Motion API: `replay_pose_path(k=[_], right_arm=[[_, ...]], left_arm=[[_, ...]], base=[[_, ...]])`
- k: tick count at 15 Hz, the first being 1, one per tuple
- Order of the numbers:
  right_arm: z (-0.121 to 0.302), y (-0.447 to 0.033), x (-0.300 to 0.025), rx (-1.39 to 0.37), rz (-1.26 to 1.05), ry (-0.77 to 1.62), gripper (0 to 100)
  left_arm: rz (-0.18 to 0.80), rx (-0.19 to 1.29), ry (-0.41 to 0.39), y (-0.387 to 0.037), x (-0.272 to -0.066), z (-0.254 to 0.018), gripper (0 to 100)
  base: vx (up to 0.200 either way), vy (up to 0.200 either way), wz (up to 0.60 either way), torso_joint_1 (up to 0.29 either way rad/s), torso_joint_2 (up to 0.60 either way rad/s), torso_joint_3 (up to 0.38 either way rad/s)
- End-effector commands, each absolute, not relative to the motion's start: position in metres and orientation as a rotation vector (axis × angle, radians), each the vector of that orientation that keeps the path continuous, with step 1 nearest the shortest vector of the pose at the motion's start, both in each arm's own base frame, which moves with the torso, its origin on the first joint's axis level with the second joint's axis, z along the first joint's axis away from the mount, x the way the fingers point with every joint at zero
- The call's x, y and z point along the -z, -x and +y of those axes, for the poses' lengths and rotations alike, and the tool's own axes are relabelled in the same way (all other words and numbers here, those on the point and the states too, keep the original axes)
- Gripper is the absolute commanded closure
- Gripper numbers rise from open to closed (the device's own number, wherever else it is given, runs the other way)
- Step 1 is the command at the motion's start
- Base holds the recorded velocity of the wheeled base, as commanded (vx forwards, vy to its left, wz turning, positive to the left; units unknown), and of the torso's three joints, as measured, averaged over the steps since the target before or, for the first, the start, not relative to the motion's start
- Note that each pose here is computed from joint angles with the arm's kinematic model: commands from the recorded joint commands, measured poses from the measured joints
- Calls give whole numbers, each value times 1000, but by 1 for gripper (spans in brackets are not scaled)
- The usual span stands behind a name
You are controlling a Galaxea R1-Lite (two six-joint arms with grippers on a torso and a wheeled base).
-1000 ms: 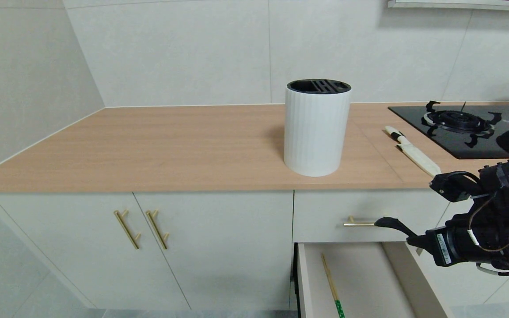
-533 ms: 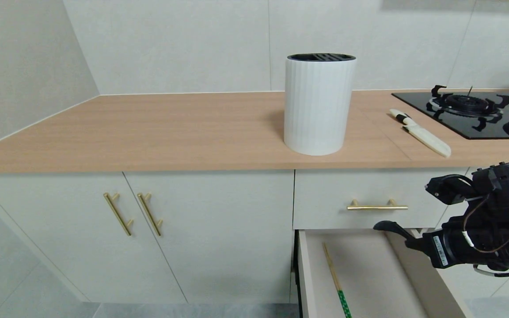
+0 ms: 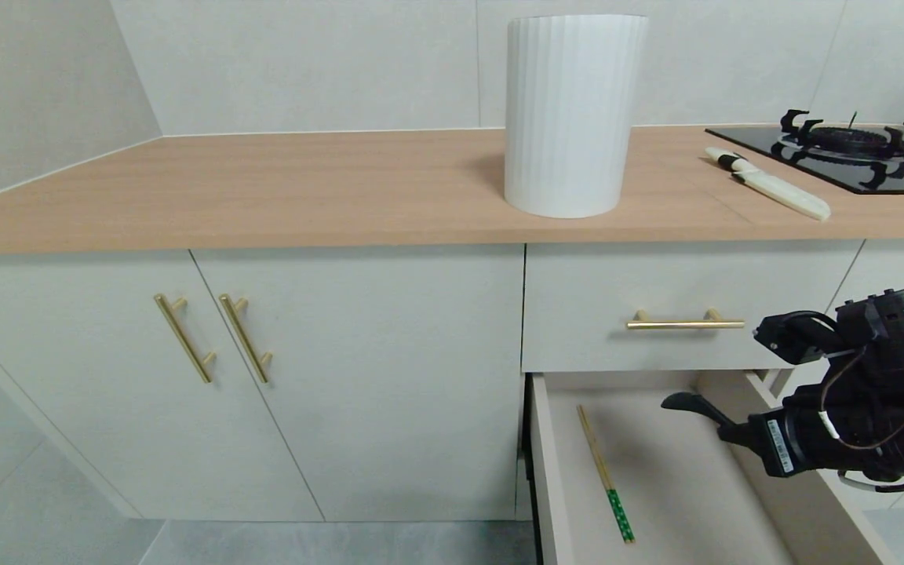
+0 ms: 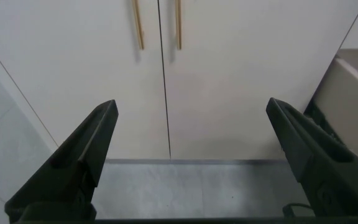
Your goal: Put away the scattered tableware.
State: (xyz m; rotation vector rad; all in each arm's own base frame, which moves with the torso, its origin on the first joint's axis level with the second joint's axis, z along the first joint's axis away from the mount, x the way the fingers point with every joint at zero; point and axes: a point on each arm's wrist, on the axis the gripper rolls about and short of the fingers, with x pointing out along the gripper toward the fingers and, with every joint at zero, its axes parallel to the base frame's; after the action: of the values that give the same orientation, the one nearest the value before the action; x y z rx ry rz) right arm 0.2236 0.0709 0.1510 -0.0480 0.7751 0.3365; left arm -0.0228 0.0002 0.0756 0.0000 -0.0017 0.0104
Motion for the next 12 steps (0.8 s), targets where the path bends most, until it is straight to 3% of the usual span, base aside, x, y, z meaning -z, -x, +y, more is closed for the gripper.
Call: replay_pose_path(k=[1, 9, 12], right_arm=[[71, -224, -148, -337, 778, 48, 100], [74, -234, -134, -336, 803, 51, 100], [84, -266, -89, -203, 820, 108, 100]], left_arm=[[-2, -11, 0, 23, -76, 0, 0], [-2, -11, 0, 23, -76, 0, 0], [-2, -11, 0, 23, -76, 0, 0]], base=[[0, 0, 0, -36, 203, 154], [0, 0, 0, -7, 24, 18], [0, 0, 0, 0, 0, 0]])
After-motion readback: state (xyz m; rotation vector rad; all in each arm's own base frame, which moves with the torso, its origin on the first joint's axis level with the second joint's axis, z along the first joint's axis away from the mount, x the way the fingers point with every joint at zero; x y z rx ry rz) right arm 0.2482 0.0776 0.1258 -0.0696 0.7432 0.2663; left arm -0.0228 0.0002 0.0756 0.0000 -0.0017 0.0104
